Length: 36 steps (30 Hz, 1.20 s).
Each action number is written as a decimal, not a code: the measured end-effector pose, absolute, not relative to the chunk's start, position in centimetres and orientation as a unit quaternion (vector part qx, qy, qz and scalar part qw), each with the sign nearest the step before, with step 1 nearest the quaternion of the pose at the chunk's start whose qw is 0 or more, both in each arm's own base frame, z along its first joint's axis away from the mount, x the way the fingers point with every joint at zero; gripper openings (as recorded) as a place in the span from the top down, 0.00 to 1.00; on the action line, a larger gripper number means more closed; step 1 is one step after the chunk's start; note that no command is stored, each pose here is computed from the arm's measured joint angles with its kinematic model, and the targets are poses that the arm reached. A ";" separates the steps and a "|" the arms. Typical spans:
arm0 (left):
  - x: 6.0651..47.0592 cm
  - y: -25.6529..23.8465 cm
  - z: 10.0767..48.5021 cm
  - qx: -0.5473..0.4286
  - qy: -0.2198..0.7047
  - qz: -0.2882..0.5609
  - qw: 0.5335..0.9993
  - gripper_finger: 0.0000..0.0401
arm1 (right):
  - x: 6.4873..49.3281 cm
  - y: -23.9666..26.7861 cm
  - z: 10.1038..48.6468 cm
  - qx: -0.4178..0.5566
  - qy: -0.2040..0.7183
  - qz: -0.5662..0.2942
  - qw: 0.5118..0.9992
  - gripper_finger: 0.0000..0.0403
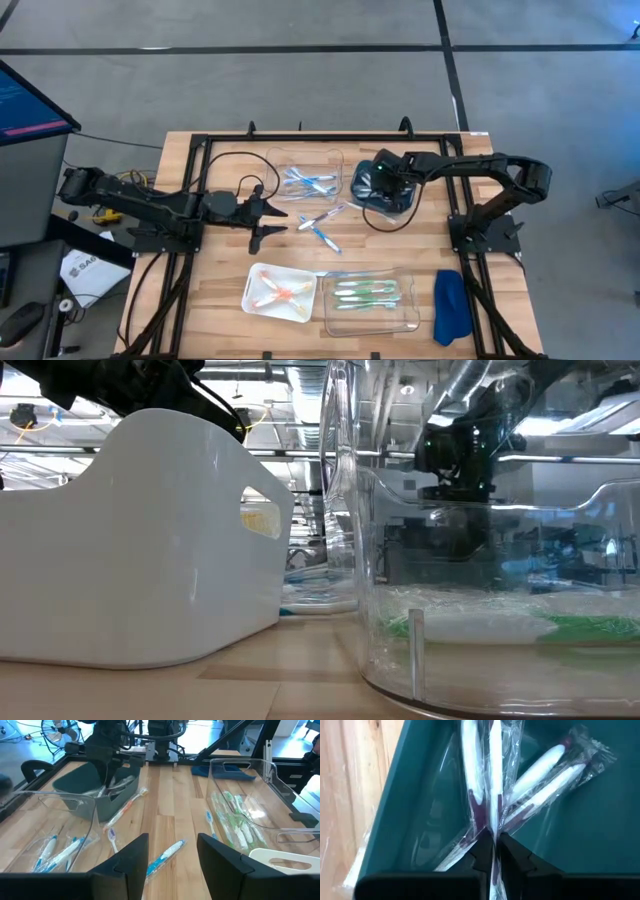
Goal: Pick & Place Toothbrushes
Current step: Put the purple toothbrush into the green bin, then put the blue toothbrush into the top transparent bin
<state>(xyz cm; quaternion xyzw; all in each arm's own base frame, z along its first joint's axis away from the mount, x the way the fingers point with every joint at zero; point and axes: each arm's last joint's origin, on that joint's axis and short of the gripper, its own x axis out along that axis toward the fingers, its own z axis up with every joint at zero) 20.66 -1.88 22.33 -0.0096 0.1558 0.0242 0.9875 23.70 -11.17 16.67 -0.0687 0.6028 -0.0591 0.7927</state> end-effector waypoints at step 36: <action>20.7 -1.9 22.3 -0.010 0.156 0.023 0.987 0.59 | 27.4 -8.3 21.9 -0.161 0.584 -0.107 0.788 0.38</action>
